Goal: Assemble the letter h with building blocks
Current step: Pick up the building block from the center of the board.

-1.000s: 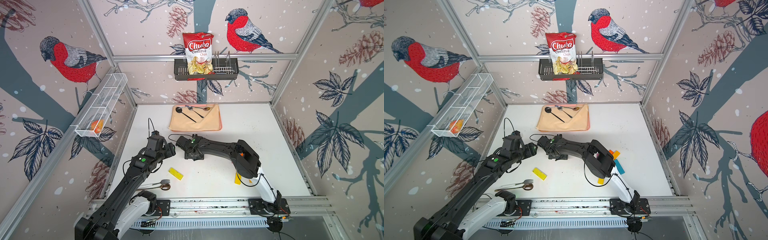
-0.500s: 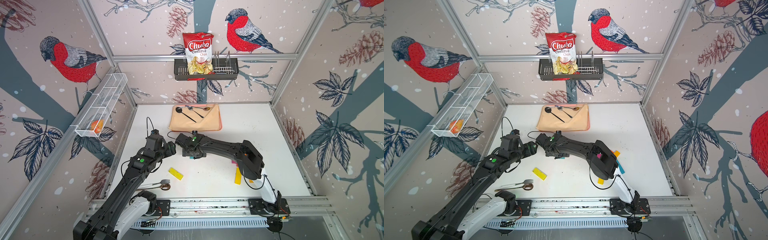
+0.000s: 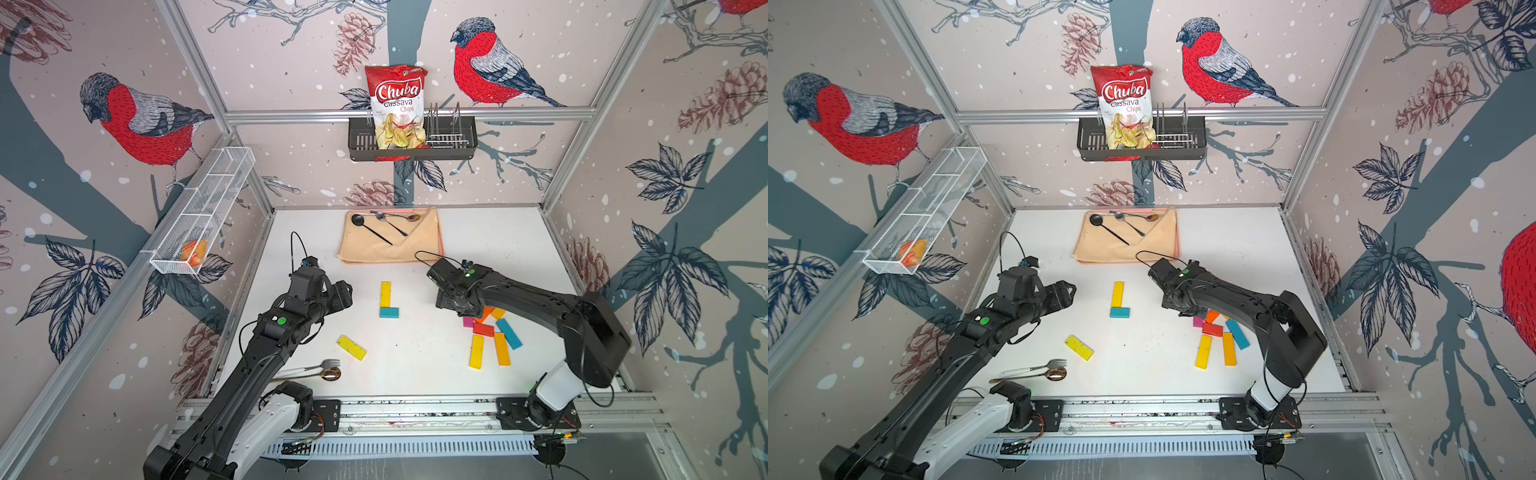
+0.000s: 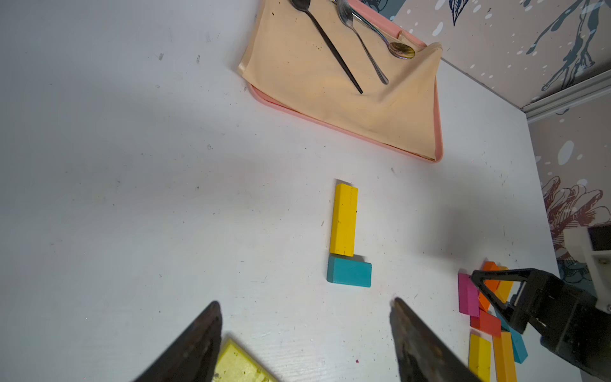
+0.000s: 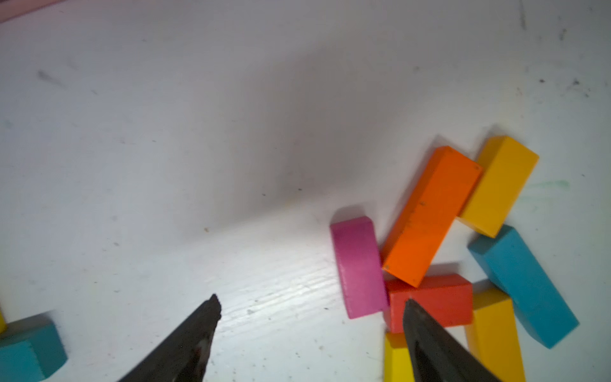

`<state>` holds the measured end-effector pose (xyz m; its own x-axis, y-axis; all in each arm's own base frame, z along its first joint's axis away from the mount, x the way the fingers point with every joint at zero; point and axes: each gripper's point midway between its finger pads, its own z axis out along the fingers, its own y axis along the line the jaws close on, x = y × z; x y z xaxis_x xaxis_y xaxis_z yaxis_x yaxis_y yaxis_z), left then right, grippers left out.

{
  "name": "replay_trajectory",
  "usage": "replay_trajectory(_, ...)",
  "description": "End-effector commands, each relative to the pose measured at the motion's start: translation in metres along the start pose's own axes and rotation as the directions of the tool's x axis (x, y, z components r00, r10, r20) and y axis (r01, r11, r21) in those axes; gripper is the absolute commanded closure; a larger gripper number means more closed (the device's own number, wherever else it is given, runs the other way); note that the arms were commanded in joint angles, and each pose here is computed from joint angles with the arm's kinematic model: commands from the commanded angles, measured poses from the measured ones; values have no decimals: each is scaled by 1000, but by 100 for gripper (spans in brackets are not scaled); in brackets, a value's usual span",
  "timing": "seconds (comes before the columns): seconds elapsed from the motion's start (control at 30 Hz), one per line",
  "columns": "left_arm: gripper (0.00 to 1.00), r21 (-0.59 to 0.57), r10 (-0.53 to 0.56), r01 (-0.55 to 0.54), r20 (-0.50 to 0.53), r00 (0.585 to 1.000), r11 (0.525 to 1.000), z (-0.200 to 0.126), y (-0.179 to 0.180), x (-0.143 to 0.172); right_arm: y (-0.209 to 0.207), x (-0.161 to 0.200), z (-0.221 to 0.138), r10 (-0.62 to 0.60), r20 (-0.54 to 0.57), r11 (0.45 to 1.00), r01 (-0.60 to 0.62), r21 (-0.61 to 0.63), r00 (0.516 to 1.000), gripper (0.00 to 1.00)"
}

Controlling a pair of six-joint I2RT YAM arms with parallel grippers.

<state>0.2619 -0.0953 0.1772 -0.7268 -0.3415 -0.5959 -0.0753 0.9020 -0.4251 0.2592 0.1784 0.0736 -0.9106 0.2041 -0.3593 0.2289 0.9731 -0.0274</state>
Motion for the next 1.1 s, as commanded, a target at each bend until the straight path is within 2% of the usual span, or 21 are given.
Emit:
replay_trajectory(0.0, 22, 22, 0, 0, -3, 1000, 1000, 2, -3, 2, -28, -1, 3, 62, 4, 998, -62, 10, 998, 14)
replay_trajectory(0.13, 23, 22, -1, 1, -6, 1000, 1000, 4, -2, 3, -88, -6, 5, 217, 41, 971, -220, 89, 975, 14)
replay_trajectory(0.27, 25, 22, 0, 1, -13, 1000, 1000, 7, -2, 4, -125, -19, 16, 368, 47, 929, -369, 27, 929, 22)
replay_trajectory(0.33, 25, 23, -1, 1, -17, 1000, 1000, 8, -2, 5, -135, -25, 22, 393, 47, 919, -395, 16, 918, 23)
replay_trajectory(0.47, 26, 21, -3, 3, -22, 1000, 1000, 10, -1, 7, -147, -30, 40, 408, -1, 913, -408, 29, 913, 25)
replay_trajectory(0.63, 26, 17, -4, 5, -27, 1000, 1000, 12, 1, 10, -137, -33, 59, 369, -39, 929, -369, -1, 929, 25)
replay_trajectory(0.8, 26, 7, -5, 5, -35, 999, 1000, 15, 4, 13, -121, -25, 73, 324, -88, 946, -325, -6, 942, 31)
replay_trajectory(0.9, 26, 6, -4, 4, -36, 999, 1000, 16, 4, 13, -120, -20, 78, 313, -103, 950, -311, 35, 944, 46)
replay_trajectory(1.07, 27, 0, -5, 5, -38, 999, 1000, 17, 6, 14, -130, -11, 85, 340, -124, 940, -332, 81, 932, 52)
